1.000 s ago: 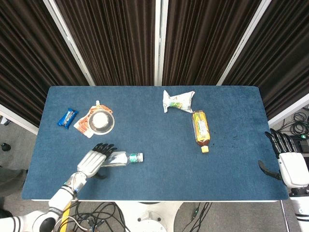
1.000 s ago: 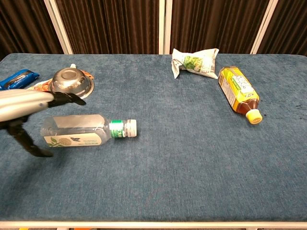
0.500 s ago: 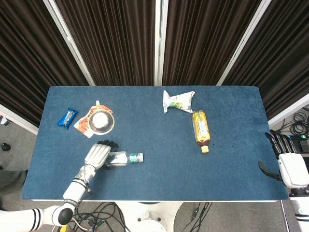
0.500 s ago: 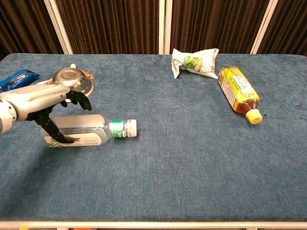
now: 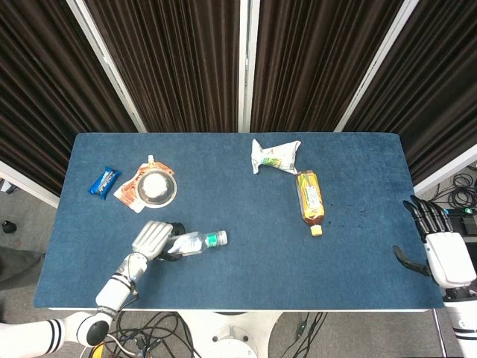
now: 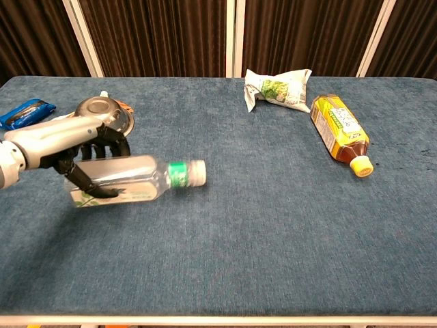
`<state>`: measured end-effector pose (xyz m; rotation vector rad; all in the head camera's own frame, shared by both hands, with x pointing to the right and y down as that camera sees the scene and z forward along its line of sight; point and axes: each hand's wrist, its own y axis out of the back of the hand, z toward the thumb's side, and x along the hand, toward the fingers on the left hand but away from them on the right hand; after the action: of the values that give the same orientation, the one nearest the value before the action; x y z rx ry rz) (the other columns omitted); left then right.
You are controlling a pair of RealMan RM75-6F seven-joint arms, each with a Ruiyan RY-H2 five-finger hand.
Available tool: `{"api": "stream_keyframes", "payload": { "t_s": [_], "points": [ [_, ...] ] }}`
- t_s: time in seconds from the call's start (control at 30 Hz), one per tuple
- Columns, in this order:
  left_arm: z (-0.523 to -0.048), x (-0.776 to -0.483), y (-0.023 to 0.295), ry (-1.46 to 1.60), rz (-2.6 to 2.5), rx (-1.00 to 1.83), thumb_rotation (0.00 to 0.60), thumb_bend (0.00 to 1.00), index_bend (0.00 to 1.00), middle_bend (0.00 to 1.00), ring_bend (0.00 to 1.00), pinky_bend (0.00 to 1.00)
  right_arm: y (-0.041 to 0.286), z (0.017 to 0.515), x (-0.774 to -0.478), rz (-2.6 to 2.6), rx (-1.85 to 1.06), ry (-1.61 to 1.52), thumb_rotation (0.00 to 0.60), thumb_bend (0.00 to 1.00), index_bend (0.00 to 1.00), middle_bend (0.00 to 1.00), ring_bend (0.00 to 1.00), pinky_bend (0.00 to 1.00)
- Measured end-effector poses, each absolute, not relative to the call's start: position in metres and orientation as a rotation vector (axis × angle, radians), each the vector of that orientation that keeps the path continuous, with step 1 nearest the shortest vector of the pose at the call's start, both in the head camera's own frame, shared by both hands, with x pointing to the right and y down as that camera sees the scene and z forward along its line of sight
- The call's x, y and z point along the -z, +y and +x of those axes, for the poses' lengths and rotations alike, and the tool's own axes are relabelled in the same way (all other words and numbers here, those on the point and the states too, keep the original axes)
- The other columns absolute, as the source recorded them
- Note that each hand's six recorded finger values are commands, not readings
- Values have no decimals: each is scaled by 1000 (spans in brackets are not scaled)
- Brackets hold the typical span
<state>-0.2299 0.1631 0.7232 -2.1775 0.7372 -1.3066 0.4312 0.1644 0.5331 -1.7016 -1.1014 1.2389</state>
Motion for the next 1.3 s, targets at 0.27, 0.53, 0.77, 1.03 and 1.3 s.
{"api": "stream_keyframes", "payload": {
  "t_s": [0.27, 0.53, 0.77, 1.03, 1.3],
  "points": [
    [-211, -701, 150, 1008, -2499, 931, 600, 367, 618, 596, 523, 593, 137, 365, -508, -1912, -1051, -975, 600, 246, 110, 35, 0, 0],
    [-159, -671, 138, 1046, -2640, 440, 600, 378, 618, 596, 523, 581, 113, 288, -503, -2071, -933, -735, 577, 236, 209, 44, 0, 0],
    [-143, -669, 133, 1087, -2666, 382, 600, 379, 618, 596, 523, 580, 100, 233, -500, -2105, -856, -601, 548, 203, 239, 51, 0, 0],
    [-140, -670, 132, 1118, -2683, 373, 600, 378, 618, 596, 523, 580, 102, 216, -500, -2094, -834, -549, 548, 203, 268, 57, 0, 0],
    [-142, -670, 131, 1127, -2680, 382, 600, 379, 618, 596, 523, 580, 103, 219, -501, -2094, -842, -569, 547, 203, 271, 59, 0, 0]
  ]
}}
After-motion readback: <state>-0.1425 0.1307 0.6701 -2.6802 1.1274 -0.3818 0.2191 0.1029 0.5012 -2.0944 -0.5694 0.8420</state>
